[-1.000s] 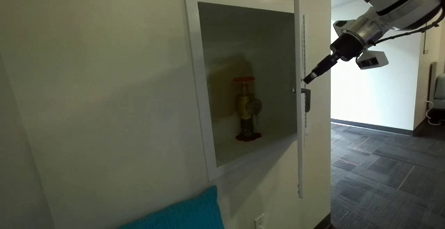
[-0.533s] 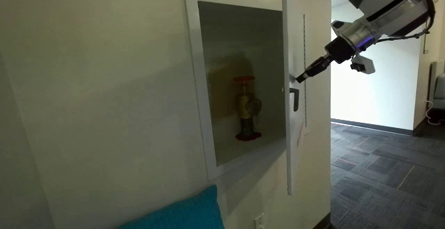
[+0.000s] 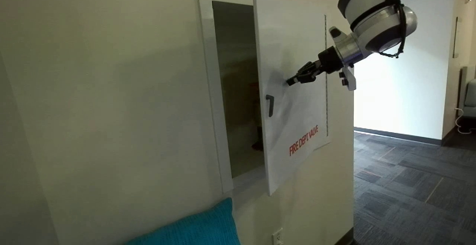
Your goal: Close the fire department valve door
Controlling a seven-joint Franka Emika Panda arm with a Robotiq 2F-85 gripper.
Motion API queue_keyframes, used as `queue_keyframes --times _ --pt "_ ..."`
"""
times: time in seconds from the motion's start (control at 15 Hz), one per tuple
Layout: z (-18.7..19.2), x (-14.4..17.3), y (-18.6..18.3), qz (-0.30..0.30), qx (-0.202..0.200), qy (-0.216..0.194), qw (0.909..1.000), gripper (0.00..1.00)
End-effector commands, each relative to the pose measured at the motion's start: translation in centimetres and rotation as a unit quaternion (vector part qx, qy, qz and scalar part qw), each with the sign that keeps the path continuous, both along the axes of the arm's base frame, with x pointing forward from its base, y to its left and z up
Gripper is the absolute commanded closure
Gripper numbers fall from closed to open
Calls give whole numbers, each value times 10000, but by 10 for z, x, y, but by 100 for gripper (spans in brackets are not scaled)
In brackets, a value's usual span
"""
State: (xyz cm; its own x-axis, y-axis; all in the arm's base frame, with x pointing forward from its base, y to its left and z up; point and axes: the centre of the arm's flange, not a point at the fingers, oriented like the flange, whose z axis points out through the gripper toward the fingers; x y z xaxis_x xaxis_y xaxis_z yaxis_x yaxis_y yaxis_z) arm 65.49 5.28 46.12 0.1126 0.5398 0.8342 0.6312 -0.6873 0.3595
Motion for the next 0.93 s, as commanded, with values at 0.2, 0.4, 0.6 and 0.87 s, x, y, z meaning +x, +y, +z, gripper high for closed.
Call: queue_keyframes --times 0.2,0.4,0.6,0.87 --pt "1 46 9 23 -420 -1019 9939 100" --pt "-2 65 7 75 -568 -1279 9901 100" --pt "-11 89 10 152 -748 -1487 9859 100" --pt "-22 115 15 215 -894 -1635 9822 100"
